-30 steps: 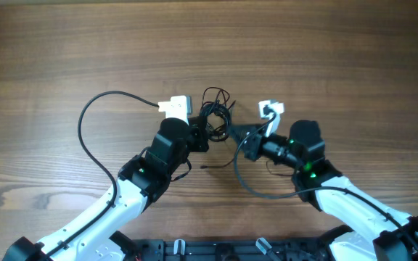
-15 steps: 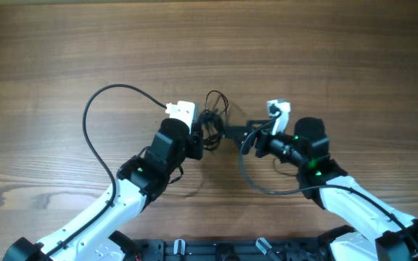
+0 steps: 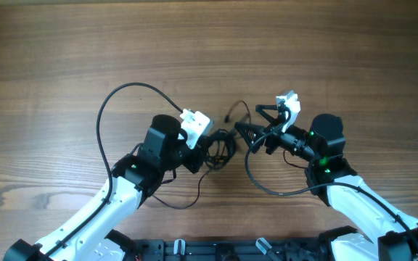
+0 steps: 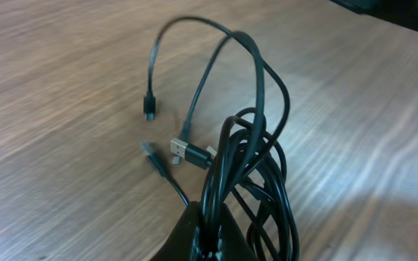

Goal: Untangle cables

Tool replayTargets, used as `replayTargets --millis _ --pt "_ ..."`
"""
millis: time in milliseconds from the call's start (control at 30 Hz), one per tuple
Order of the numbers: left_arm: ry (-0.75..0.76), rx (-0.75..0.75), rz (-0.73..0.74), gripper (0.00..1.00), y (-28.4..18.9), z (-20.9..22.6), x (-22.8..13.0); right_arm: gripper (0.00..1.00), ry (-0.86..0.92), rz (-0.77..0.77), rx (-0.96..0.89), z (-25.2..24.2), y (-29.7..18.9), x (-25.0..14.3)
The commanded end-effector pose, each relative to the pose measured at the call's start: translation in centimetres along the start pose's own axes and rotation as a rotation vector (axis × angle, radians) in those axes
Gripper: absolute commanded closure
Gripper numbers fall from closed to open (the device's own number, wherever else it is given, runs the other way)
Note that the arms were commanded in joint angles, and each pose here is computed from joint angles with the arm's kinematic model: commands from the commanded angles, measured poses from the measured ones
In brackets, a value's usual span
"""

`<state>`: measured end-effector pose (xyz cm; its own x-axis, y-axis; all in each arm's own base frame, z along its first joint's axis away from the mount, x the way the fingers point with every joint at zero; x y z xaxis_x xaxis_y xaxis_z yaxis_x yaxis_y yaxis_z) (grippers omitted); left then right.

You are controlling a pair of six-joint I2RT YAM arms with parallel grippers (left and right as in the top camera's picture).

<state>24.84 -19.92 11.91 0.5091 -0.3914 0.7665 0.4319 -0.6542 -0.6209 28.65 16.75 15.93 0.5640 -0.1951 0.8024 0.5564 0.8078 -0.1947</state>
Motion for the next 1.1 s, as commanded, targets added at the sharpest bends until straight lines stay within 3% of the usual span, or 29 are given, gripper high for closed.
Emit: replayTargets --millis 0,267,433,667,733,833,933,967,1000,1067 --pt "0.031 -0.177 -0.02 0.96 -0.3 -2.4 0.3 0.07 -0.125 0.028 0.112 1.8 -0.2 -0.1" --pt "0.043 -0.235 -0.007 0.96 -0.6 -3.2 0.3 0.17 -0.082 0.166 0.131 1.5 -0.5 -3.3" --pt "0.021 -0.199 -0.08 0.96 -1.2 -1.9 2.9 0.38 -0.074 0.208 0.206 2.4 -0.8 -4.1" --pt "0.075 -0.287 -0.188 0.96 -1.8 -2.9 5.0 0.37 -0.056 0.261 0.224 2.7 -0.4 -5.6" --pt "0.077 -0.286 -0.192 0.96 -1.8 -2.9 5.1 0.54 -0.066 0.261 0.235 2.9 -0.1 -5.7" --pt "0.069 -0.286 -0.18 0.95 -1.8 -2.9 4.8 0.95 -0.034 0.22 0.219 2.9 0.1 -4.6" --pt "0.026 -0.233 -0.153 0.62 -1.5 -2.2 4.4 0.96 0.131 0.124 0.09 1.5 0.7 -2.5" --pt "-0.008 -0.202 -0.147 0.4 -1.4 -1.7 4.4 0.95 0.18 0.084 0.029 0.7 0.8 -1.9" --pt "-0.032 -0.182 -0.146 0.25 -1.4 -1.4 4.4 0.96 0.202 0.061 -0.011 0.1 0.9 -1.6" --pt "-0.091 -0.149 -0.153 0.16 -1.3 -0.9 4.7 0.95 0.246 0.012 -0.096 -1.1 0.8 -1.1"
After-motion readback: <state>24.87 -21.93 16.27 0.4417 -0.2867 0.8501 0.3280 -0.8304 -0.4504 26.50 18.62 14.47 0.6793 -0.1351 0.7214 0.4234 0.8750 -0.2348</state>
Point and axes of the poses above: each gripper's point midway between its finger pads, its own y axis out along the fingers, its own z axis along the line the jaws close on, x = y × z, the point moved 3 cm from there along -y, back along the fingers, and after that the axes turned 7 degrees about y, right-handed, at the moved point
